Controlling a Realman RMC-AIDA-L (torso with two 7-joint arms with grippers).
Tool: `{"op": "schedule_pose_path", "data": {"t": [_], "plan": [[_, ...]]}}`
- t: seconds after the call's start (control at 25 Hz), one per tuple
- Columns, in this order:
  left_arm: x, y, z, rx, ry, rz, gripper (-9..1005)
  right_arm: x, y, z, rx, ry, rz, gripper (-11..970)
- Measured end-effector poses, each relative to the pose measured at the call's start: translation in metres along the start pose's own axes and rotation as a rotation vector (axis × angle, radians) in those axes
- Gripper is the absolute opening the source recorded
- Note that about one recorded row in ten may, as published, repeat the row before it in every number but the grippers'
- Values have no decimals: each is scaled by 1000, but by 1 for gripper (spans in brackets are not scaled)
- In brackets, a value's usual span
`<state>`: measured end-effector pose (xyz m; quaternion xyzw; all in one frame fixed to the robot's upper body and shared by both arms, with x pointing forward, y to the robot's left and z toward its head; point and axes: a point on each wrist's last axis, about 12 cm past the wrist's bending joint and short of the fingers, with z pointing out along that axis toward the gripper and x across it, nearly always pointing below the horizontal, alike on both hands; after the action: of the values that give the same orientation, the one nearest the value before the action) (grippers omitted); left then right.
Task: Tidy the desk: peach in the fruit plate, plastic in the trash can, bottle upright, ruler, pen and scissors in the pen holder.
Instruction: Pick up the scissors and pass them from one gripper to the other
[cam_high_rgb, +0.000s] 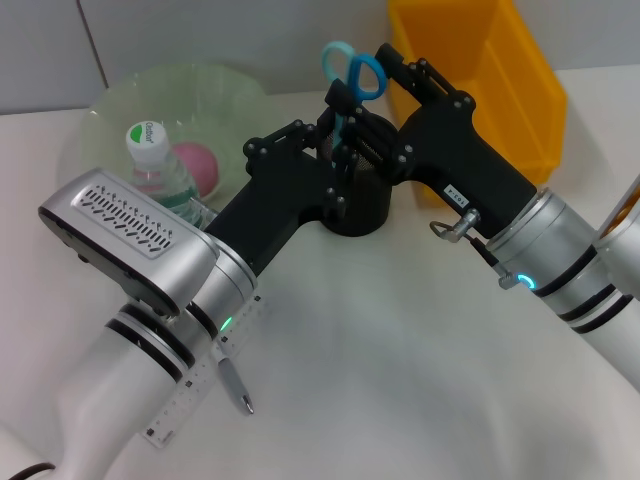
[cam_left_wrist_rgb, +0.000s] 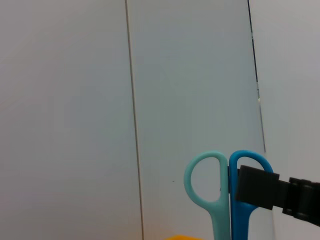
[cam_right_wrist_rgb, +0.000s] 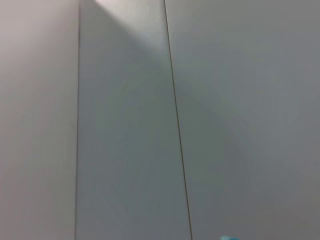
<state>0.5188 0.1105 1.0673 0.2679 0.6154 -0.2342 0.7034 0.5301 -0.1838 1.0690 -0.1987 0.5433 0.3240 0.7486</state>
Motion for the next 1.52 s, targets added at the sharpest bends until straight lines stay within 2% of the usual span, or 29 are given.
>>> {"op": "schedule_pose_path", "data": {"t": [0.04, 0.28, 0.44, 0.92, 1.16, 1.24, 1.52], "plan": [[0, 0, 0, 1, 0, 1, 265, 0, 0, 0, 0, 0, 0, 746], [0, 0, -1, 2, -4, 1, 273, 2, 0, 2, 2, 19, 1, 517], [0, -1, -1, 3, -4, 1, 278, 3, 0, 3, 1, 22, 2, 325], [0, -2, -2, 8, -2, 13, 293, 4, 1, 5, -1, 33, 2, 286], [0, -2, -2, 9, -3, 14, 301, 4, 1, 6, -3, 32, 1, 186], [0, -2, -2, 9, -3, 14, 304, 4, 1, 6, -3, 32, 2, 97], [0, -3, -2, 10, -3, 14, 313, 4, 1, 7, 3, 34, 4, 90]]}}
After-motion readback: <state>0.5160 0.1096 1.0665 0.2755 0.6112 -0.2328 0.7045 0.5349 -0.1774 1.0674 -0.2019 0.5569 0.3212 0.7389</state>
